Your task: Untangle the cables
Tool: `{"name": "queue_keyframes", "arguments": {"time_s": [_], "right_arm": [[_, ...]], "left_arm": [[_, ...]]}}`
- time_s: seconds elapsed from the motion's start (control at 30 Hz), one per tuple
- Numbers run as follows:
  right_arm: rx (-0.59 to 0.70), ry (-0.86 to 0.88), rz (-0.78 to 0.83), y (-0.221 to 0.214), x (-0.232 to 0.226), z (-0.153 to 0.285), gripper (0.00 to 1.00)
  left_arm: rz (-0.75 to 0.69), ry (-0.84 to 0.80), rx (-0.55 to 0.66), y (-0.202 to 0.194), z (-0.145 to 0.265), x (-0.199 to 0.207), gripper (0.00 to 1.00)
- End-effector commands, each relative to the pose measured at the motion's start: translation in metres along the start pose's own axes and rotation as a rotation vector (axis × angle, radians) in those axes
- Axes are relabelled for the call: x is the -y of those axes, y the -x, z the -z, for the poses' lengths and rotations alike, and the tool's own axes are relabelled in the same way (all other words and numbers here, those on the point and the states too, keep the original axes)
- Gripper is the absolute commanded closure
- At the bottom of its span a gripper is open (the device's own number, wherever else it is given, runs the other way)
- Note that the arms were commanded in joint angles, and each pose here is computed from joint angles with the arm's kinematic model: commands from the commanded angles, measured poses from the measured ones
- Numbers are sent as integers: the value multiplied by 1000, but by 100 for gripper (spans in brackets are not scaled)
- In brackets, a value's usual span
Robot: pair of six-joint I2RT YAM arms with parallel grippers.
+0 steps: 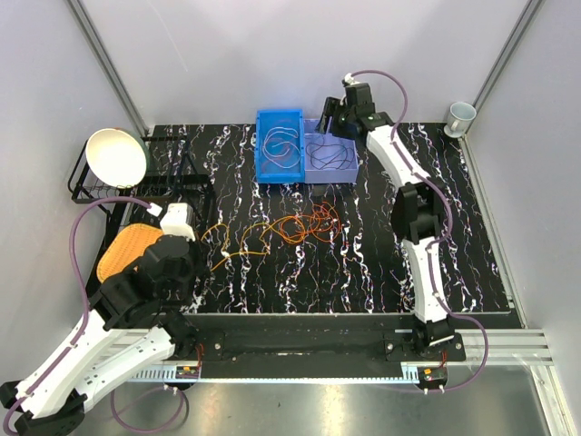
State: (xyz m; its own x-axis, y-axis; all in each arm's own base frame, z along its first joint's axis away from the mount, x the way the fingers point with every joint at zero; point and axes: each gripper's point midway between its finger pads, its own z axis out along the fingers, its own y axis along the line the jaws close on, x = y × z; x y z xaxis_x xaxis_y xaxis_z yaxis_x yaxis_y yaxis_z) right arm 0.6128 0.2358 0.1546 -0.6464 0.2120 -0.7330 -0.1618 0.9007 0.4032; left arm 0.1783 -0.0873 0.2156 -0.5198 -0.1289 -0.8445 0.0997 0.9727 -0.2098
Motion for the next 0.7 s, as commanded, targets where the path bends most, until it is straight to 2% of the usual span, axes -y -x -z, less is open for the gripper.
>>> {"name": "queue_keyframes", "arguments": {"time_s": [0.0, 0.13, 0.23, 0.37, 0.4, 0.47, 0.53, 0.67], "right_arm": [[127, 52, -3, 60, -38, 80, 28], [54, 149, -40, 38, -57, 110, 28], [-4, 285, -53, 15, -77, 133, 28], [-40, 549, 2, -12, -111, 173, 27], [-79, 567, -9, -33, -108, 173, 27], [-55, 635, 31, -39, -127, 195, 27], [-85, 640, 59, -66, -130, 201, 26], [-130, 607, 218, -135, -155, 199, 26]], "left_arm": [[34, -3, 51, 13, 1, 2, 100], [32, -1, 47, 13, 0, 2, 100], [33, -1, 47, 13, 0, 2, 100], [35, 1, 47, 13, 0, 2, 100], [34, 1, 47, 13, 0, 2, 100], [34, 5, 47, 13, -1, 1, 100], [34, 9, 46, 13, -1, 1, 100], [41, 23, 47, 13, -2, -2, 100]]}}
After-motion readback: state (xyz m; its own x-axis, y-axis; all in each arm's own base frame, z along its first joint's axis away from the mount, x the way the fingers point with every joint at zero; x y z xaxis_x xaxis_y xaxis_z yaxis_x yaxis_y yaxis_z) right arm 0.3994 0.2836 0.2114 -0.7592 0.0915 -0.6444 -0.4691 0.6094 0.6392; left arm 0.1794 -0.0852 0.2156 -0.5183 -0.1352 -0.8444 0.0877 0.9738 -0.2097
